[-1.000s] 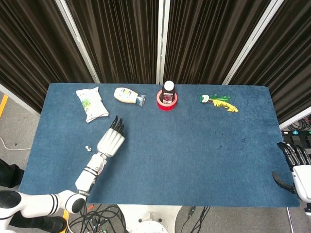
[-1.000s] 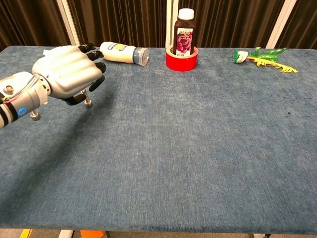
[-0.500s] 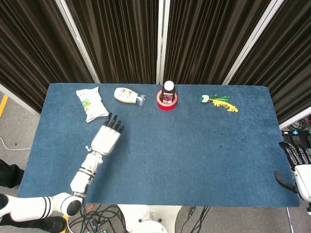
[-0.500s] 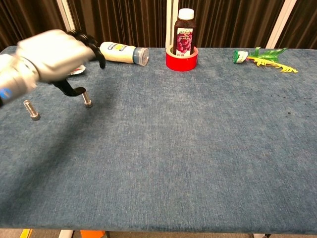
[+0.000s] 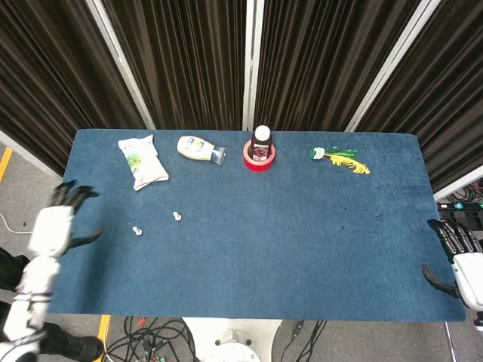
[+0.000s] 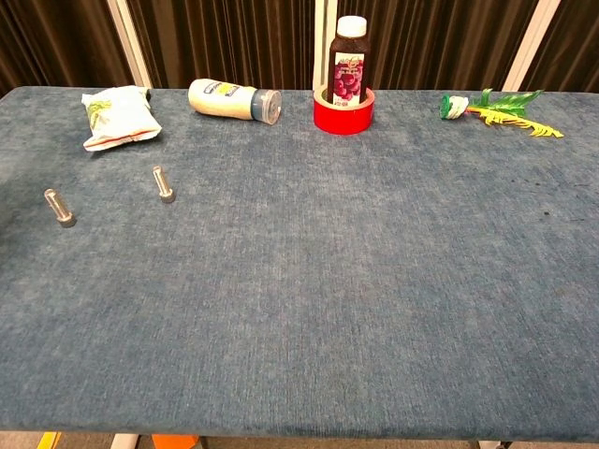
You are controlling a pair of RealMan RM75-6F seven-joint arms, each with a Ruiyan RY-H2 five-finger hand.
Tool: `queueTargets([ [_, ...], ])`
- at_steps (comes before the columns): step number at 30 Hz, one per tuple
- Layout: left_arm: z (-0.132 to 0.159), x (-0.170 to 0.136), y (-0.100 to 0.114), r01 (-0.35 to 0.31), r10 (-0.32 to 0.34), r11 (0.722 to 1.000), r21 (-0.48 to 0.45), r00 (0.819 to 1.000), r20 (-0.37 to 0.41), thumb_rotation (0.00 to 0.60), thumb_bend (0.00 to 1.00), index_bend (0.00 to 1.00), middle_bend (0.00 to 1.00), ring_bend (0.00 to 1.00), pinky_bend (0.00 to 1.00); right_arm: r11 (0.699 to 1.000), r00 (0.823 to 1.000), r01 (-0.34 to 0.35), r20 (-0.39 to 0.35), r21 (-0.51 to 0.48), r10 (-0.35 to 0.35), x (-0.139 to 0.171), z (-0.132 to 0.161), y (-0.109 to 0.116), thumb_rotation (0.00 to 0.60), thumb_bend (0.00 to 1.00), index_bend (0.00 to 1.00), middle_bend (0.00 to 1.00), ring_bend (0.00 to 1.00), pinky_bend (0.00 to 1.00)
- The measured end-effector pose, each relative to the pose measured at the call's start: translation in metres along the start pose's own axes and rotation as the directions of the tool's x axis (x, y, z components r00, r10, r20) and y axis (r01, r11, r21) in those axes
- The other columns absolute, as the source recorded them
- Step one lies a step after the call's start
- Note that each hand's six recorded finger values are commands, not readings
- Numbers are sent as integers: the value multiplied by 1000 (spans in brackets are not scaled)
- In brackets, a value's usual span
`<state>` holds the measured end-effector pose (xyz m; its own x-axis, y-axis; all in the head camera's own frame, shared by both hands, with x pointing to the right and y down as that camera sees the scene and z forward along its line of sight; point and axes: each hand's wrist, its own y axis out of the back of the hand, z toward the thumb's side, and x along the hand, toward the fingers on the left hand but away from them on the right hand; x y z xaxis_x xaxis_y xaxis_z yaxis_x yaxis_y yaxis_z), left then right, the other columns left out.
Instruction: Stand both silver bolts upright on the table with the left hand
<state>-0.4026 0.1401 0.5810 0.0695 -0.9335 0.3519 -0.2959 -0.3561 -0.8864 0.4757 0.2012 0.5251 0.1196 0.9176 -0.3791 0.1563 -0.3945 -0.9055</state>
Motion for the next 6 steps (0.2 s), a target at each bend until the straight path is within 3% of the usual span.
queueTargets([
  [6,-37,-62,10,-40,44,997,64,997,-58,600,174,271,177,34,0,1000,1000,1,-16,-9,-1,1,5,-4,600,268,34,102,0,0],
])
